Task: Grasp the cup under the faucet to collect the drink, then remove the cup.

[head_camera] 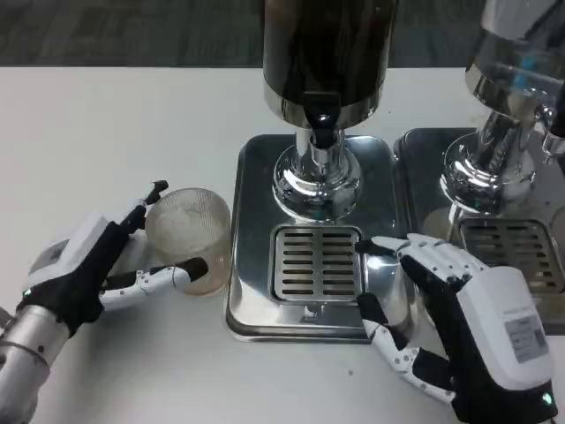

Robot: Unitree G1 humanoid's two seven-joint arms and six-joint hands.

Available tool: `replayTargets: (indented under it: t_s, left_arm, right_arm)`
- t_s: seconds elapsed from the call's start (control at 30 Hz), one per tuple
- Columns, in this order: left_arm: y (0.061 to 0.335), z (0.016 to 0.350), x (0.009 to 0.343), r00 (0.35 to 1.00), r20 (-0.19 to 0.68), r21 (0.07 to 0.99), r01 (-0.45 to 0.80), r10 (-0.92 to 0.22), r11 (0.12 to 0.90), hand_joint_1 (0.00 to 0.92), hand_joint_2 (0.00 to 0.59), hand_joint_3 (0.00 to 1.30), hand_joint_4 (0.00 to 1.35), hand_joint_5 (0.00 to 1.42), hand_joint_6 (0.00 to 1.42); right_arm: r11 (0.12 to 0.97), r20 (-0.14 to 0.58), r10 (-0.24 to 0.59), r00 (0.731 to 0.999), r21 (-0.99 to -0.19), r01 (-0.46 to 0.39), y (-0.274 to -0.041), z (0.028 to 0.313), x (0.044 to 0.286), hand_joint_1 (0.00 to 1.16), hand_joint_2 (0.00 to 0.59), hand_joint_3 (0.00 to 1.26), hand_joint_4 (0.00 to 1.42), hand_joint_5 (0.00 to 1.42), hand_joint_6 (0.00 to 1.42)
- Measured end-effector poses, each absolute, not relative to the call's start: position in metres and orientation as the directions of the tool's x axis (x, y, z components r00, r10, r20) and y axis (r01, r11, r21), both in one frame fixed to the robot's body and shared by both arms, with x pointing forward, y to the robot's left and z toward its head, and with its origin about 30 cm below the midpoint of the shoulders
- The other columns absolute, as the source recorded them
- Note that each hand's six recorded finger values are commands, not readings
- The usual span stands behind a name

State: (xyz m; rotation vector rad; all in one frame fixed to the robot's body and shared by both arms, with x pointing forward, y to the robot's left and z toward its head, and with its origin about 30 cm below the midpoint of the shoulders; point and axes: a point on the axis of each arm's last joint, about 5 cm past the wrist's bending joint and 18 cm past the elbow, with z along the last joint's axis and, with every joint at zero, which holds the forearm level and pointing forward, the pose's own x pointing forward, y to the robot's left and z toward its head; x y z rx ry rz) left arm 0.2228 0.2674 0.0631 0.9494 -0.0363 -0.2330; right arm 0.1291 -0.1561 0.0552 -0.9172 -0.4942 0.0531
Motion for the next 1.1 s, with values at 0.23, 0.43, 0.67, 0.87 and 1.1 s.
replayTargets:
  t_s: [0.23, 0.43, 0.67, 0.87, 1.1]
  left_arm:
    - [0.266, 0.060, 0.224, 0.971, -0.096, 0.807, 0.204, -0.218, 0.555, 0.170, 0.025, 0.08, 0.11, 0.23, 0.20]
    - [0.264, 0.061, 0.227, 0.971, -0.096, 0.805, 0.205, -0.219, 0.557, 0.170, 0.025, 0.08, 0.11, 0.23, 0.20]
    - [0.261, 0.062, 0.230, 0.971, -0.070, 0.803, 0.191, -0.229, 0.565, 0.172, 0.032, 0.09, 0.11, 0.24, 0.21]
    - [0.258, 0.062, 0.233, 0.968, -0.071, 0.804, 0.199, -0.242, 0.560, 0.178, 0.043, 0.10, 0.12, 0.25, 0.22]
    - [0.256, 0.063, 0.236, 0.966, -0.073, 0.808, 0.204, -0.249, 0.553, 0.186, 0.058, 0.13, 0.16, 0.27, 0.24]
  right_arm:
    - [0.615, 0.387, 0.253, 0.887, -0.772, 0.162, -0.157, 0.055, 0.130, 0.43, 0.443, 0.42, 0.40, 0.35, 0.46]
    - [0.615, 0.387, 0.254, 0.887, -0.772, 0.161, -0.157, 0.055, 0.130, 0.43, 0.443, 0.42, 0.40, 0.36, 0.46]
    - [0.617, 0.386, 0.251, 0.888, -0.770, 0.160, -0.157, 0.055, 0.130, 0.43, 0.443, 0.42, 0.40, 0.36, 0.47]
    - [0.619, 0.383, 0.248, 0.890, -0.769, 0.158, -0.157, 0.055, 0.129, 0.43, 0.443, 0.43, 0.41, 0.36, 0.47]
    - [0.620, 0.378, 0.245, 0.893, -0.769, 0.155, -0.157, 0.054, 0.126, 0.43, 0.443, 0.43, 0.41, 0.37, 0.49]
